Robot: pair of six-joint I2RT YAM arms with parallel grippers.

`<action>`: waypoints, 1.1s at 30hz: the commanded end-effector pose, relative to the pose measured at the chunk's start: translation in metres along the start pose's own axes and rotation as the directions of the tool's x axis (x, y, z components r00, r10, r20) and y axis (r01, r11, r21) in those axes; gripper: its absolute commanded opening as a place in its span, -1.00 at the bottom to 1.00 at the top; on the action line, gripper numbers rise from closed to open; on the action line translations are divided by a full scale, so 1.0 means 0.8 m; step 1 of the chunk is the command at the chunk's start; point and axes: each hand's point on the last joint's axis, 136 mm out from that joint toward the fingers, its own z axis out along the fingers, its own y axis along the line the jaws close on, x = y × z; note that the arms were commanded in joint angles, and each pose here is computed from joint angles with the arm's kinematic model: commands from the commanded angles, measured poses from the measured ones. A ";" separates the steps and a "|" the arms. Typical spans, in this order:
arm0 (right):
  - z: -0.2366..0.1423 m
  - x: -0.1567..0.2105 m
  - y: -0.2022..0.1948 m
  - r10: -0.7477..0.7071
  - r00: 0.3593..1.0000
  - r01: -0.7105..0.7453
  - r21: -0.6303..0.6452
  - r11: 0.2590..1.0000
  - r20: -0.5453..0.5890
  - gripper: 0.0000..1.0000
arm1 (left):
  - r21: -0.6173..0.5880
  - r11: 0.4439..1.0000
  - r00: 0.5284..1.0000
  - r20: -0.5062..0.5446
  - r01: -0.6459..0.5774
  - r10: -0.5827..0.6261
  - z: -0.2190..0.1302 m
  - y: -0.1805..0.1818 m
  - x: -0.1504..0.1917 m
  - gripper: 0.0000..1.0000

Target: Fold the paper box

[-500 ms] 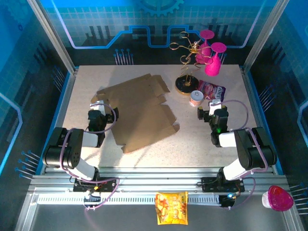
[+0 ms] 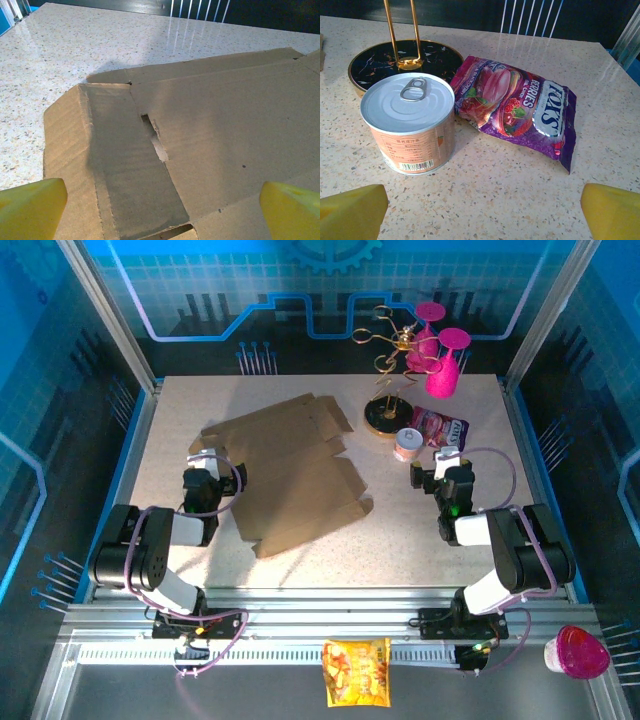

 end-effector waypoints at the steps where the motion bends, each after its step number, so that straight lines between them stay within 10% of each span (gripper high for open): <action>1: 0.002 -0.012 0.001 0.007 0.999 -0.008 0.011 1.000 0.033 0.99 | -0.006 1.000 0.999 0.043 -0.016 0.017 0.003 -0.002 -0.019 0.99; 25: -0.040 -0.021 0.011 -0.028 0.978 0.028 0.002 1.000 0.205 0.99 | -0.056 0.998 0.979 0.200 -0.037 0.047 -0.036 -0.002 -0.031 0.99; 33: -0.104 -0.144 0.014 -0.097 0.939 0.038 0.180 0.983 0.329 0.99 | -0.147 0.987 0.946 0.305 -0.066 0.109 -0.097 -0.031 -0.130 0.99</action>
